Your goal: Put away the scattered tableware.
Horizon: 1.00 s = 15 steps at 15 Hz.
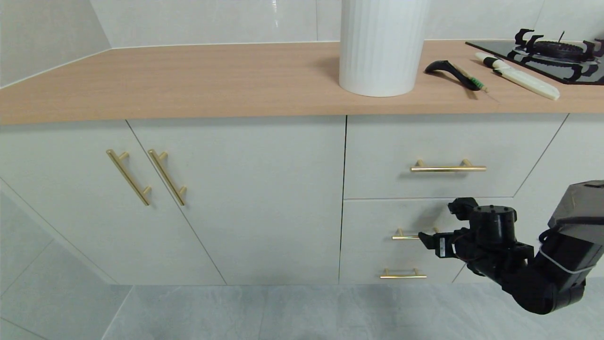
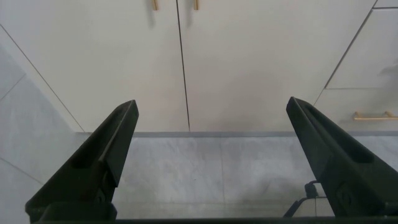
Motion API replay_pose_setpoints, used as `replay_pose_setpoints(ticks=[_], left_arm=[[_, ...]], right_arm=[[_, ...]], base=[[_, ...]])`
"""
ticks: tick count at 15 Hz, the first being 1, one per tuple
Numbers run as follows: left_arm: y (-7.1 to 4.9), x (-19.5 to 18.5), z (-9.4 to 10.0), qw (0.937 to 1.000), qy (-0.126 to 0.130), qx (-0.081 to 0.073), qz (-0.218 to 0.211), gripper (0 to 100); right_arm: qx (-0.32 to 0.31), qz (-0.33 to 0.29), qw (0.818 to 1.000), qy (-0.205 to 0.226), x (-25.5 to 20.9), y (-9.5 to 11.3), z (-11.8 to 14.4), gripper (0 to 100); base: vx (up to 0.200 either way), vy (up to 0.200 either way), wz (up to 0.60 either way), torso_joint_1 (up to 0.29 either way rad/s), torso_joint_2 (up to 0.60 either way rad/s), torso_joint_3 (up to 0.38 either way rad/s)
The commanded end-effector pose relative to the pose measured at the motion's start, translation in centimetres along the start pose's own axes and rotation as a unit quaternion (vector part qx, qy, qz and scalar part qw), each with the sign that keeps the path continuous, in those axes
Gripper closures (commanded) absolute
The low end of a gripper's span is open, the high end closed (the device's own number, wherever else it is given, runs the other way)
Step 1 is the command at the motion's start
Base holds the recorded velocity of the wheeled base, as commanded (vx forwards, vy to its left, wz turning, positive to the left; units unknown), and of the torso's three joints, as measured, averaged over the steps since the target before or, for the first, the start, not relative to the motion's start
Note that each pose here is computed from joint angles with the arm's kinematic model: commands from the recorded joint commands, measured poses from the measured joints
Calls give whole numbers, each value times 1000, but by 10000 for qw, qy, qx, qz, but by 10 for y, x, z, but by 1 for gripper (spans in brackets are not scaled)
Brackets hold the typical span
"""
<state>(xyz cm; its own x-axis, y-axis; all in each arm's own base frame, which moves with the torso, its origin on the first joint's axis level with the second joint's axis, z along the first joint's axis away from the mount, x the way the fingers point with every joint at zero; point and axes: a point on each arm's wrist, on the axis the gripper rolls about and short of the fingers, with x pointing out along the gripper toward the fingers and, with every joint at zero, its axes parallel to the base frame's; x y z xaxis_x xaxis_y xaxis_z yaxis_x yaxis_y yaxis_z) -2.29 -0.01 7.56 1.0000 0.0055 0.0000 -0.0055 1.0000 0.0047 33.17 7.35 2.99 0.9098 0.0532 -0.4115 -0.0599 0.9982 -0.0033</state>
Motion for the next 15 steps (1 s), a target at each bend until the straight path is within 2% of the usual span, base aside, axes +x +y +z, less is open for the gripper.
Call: replay_pose_setpoints(ticks=[1,6,15], left_arm=[[0,0,0,10000,0,0,3,0],[0,0,0,10000,0,0,3,0],[0,0,0,10000,8,0,3,0]], right_arm=[[-12,8,10000,59,7,3,-9,0],[48,-192,9991,-386,22,4,-13,0],[-34,-176,9996,-229,24,7,-23,0]], base=[[0,0,0,0,0,0],[0,0,0,0,0,0],[0,0,0,0,0,0]])
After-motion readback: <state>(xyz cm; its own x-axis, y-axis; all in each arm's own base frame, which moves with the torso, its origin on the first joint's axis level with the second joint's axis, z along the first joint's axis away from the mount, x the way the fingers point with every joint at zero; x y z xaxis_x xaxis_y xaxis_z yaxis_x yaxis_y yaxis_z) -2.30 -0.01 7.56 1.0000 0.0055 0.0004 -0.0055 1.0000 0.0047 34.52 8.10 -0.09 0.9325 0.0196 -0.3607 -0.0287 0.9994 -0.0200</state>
